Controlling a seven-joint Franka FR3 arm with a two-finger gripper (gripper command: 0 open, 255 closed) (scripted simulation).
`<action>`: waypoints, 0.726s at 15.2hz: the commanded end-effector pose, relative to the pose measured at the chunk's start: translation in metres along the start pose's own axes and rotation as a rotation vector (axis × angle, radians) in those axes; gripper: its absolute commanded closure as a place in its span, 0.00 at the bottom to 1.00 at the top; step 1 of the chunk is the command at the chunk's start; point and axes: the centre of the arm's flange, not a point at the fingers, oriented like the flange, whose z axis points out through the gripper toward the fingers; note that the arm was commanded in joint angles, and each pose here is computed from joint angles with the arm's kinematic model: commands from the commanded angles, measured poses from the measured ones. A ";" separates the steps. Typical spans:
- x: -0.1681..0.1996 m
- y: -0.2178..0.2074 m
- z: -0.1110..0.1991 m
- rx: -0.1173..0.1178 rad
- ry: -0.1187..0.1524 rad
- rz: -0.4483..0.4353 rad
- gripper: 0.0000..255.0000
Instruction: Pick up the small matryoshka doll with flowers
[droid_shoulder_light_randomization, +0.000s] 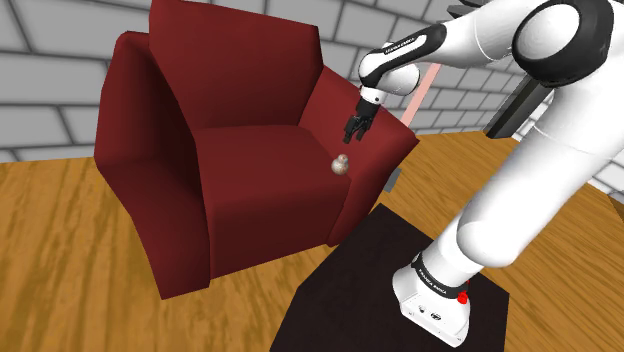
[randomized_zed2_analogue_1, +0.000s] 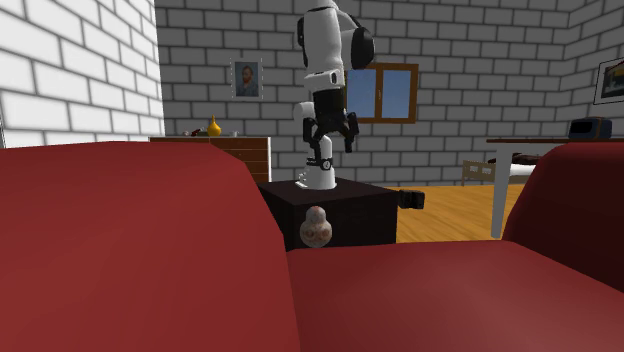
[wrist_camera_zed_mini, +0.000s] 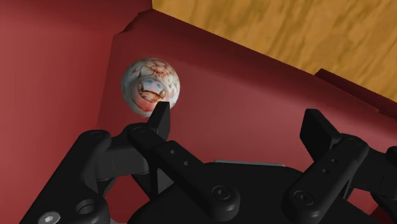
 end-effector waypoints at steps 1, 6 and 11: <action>0.010 0.021 0.018 0.004 -0.006 -0.002 0.00; 0.038 0.069 0.058 0.017 -0.019 -0.005 0.00; 0.051 0.094 0.089 0.023 -0.026 -0.006 0.00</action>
